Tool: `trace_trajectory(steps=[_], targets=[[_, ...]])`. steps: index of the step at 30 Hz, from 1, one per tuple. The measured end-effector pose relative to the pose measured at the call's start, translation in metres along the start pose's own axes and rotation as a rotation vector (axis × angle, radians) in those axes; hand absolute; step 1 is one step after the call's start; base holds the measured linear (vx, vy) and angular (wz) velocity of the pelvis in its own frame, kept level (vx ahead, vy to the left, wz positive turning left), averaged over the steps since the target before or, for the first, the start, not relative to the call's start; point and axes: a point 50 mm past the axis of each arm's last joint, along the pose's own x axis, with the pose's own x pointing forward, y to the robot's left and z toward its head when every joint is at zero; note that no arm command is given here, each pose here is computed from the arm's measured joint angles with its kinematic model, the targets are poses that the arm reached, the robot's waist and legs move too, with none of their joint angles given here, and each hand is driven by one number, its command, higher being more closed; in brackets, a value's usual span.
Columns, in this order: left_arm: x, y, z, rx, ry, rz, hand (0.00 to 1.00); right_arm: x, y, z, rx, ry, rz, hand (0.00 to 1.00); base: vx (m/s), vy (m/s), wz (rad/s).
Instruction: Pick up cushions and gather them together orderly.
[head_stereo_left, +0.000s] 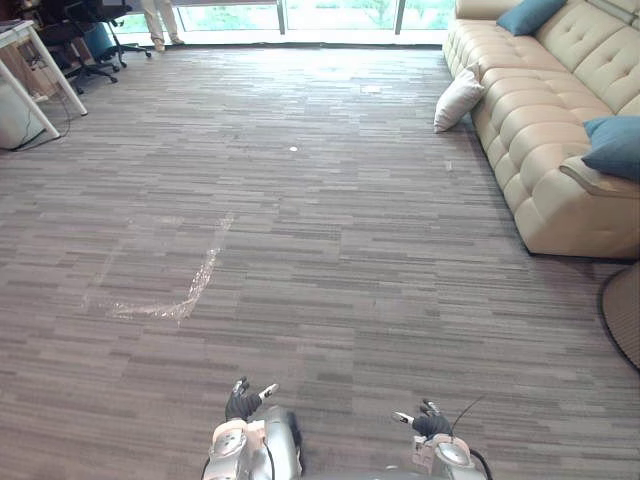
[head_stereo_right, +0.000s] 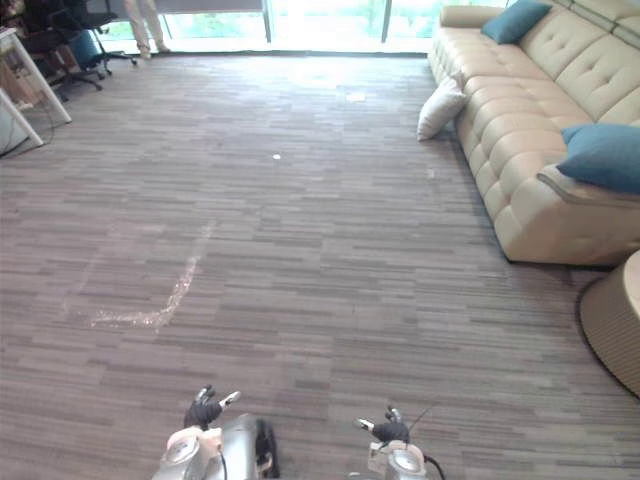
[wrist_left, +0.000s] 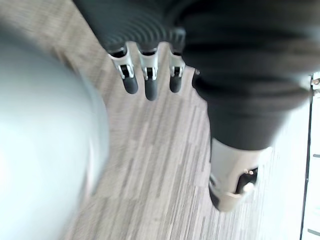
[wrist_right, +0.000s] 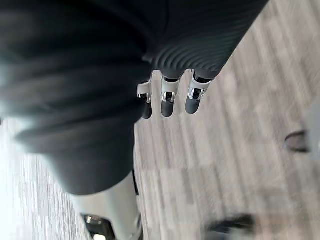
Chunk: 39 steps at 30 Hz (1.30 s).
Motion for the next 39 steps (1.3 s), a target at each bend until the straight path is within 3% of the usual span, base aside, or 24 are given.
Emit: trace_trajectory(steps=[6, 21, 29, 39], targets=[[0.004, 0.017, -0.003, 0.04, 0.051, 0.036, 0.0, -0.001, -0.001, -0.001, -0.02, -0.017, -0.001, 0.0, 0.65, 0.27, -0.05], [-0.002, -0.036, -0.02, 0.074, 0.116, -0.108, 0.0, 0.002, -0.045, 0.023, -0.076, -0.099, -0.093, 0.0, 0.7, -0.07, 0.35], [0.002, -0.02, 0.001, 0.023, 0.02, -0.052, 0.0, 0.002, -0.019, 0.014, -0.041, -0.049, -0.038, 0.0, 0.58, -0.048, -0.31], [0.001, 0.02, -0.01, 0.045, 0.069, 0.045, 0.0, -0.004, -0.002, -0.01, -0.023, 0.015, -0.009, 0.0, 0.65, 0.298, -0.53]])
